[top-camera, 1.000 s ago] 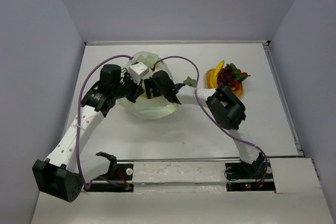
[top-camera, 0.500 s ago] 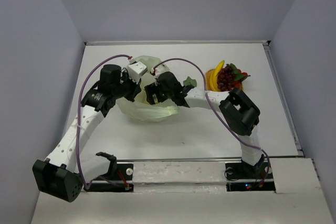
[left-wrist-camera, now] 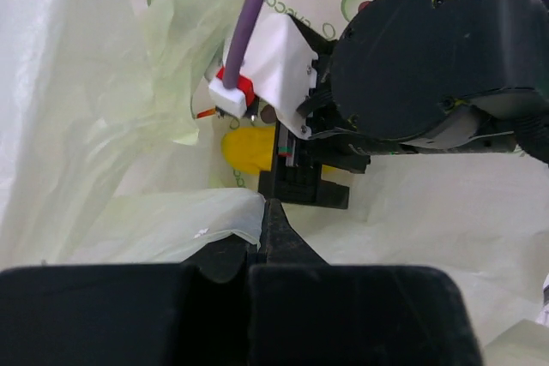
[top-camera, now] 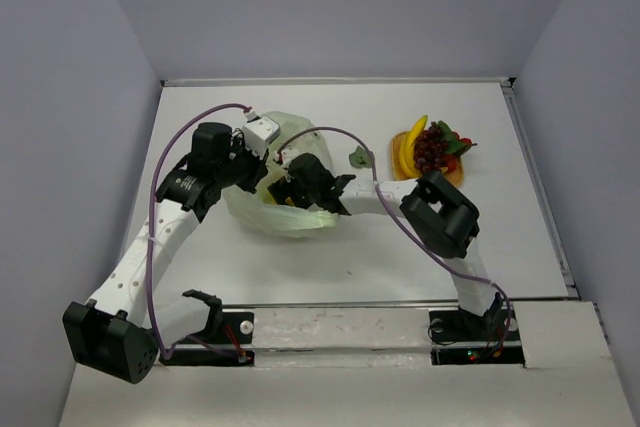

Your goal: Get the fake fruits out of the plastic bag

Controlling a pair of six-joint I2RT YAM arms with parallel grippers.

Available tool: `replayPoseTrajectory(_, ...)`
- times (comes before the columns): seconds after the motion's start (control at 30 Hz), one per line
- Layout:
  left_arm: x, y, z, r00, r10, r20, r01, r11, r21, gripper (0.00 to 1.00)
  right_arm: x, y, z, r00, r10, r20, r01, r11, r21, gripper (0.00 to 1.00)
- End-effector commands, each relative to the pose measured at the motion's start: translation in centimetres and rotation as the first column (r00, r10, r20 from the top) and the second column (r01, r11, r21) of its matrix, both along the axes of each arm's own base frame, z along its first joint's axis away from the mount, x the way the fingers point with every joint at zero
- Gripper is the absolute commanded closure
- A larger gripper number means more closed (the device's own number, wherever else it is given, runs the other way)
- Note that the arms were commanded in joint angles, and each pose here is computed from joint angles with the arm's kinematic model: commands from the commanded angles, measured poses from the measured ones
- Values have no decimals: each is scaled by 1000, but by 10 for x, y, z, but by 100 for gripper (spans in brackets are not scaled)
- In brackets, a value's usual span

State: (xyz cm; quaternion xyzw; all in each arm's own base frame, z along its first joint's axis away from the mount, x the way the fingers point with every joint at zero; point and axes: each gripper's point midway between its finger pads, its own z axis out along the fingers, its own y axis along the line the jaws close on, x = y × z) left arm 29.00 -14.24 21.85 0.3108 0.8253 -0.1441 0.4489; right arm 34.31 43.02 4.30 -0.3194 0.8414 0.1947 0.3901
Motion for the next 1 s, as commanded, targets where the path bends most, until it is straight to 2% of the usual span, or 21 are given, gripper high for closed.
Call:
replayPoseTrajectory(0.0,6,-2,13,999,4,41,-3,1000,-19,100,7,-4,-14,1000,-14,23,16,996,-90,7)
replayPoseTrajectory(0.1,7,-1,13,999,9,42,-9,1000,-19,100,7,-5,-26,1000,-31,-1,31,994,-109,12)
replayPoseTrajectory(0.13,7,-1,12,999,11,39,-10,1000,-24,100,9,-8,-34,998,-56,-7,55,991,-123,18)
replayPoseTrajectory(0.17,6,-2,12,999,9,34,-8,1000,-28,100,11,-8,-31,997,-75,-4,73,990,-123,31)
replayPoseTrajectory(0.2,7,-2,13,999,11,37,-10,1000,-30,100,13,-9,-30,996,-85,1,85,989,-123,36)
replayPoseTrajectory(0.3,6,-2,12,999,8,33,-7,1000,-26,100,18,-6,-3,994,-101,33,104,991,-84,48)
replayPoseTrajectory(0.37,7,1,10,999,16,35,-16,1000,-12,100,23,-6,24,991,-118,67,122,991,-57,51)
replayPoseTrajectory(0.47,8,4,4,999,34,21,-34,999,-4,100,30,-5,66,982,-147,120,148,989,-1,63)
replayPoseTrajectory(0.5,8,4,3,999,42,20,-42,999,-3,100,32,-5,96,975,-163,150,157,986,47,70)
replayPoseTrajectory(0.57,11,8,-2,997,72,10,-72,997,5,100,37,-12,130,956,-225,187,208,973,104,71)
replayPoseTrajectory(0.6,12,9,-5,996,93,-3,-93,996,1,100,36,-16,163,946,-245,214,213,964,161,71)
replayPoseTrajectory(0.67,16,14,-9,990,139,-17,-139,990,8,100,33,-19,192,938,-252,238,201,955,219,71)
replayPoseTrajectory(0.7,19,15,-12,988,155,-25,-155,988,14,100,28,-22,214,935,-247,253,182,950,255,71)
replayPoseTrajectory(0.83,31,21,-4,976,216,-8,-216,976,20,100,8,-24,252,948,-195,252,103,936,336,71)
replayPoseTrajectory(0.97,38,23,9,965,261,-3,-261,965,5,100,-9,-29,296,963,-133,236,13,892,452,71)
